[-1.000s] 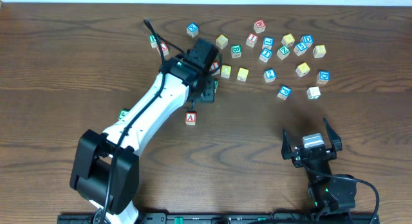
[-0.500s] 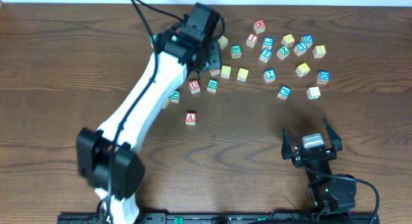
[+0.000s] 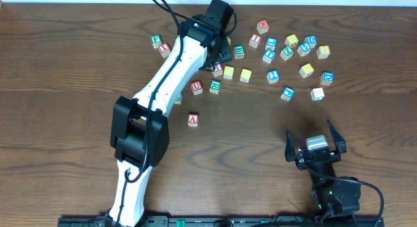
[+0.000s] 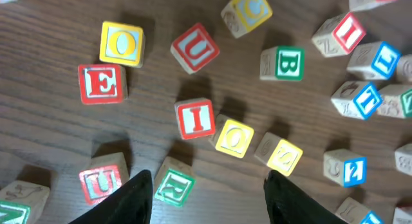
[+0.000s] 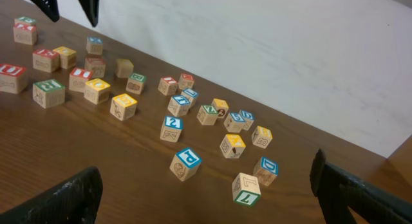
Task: Spell out AI2
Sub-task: 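Move the left gripper back over the red-bordered I block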
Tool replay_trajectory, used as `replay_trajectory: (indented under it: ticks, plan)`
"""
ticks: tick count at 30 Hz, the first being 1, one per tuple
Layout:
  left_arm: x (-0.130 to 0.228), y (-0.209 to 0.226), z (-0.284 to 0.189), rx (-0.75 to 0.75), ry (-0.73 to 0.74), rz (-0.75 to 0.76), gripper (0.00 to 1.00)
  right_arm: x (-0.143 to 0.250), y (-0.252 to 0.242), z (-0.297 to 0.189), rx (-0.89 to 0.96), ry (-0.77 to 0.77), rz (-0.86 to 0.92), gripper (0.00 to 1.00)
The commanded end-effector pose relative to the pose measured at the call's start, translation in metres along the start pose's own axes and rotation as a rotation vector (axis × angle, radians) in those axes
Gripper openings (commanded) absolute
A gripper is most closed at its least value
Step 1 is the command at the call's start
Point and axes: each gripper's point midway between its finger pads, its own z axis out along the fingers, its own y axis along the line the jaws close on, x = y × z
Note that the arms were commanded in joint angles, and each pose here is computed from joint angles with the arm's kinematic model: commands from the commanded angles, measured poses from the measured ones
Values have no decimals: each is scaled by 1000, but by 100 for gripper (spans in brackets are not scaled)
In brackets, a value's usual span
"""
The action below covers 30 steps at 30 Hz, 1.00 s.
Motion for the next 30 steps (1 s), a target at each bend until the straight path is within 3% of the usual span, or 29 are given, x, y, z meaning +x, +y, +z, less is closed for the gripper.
replay_trajectory:
  ticks: [1,15,30]
  plan:
    - [-10,0,4,-13,-37,-34,55,0,0,0,0,-2,9,99]
    - [3,6,67,-51,8,-34,55,0,0,0,0,-2,9,99]
    - [13,15,83,-81,40,-12,55,0,0,0,0,-3,9,99]
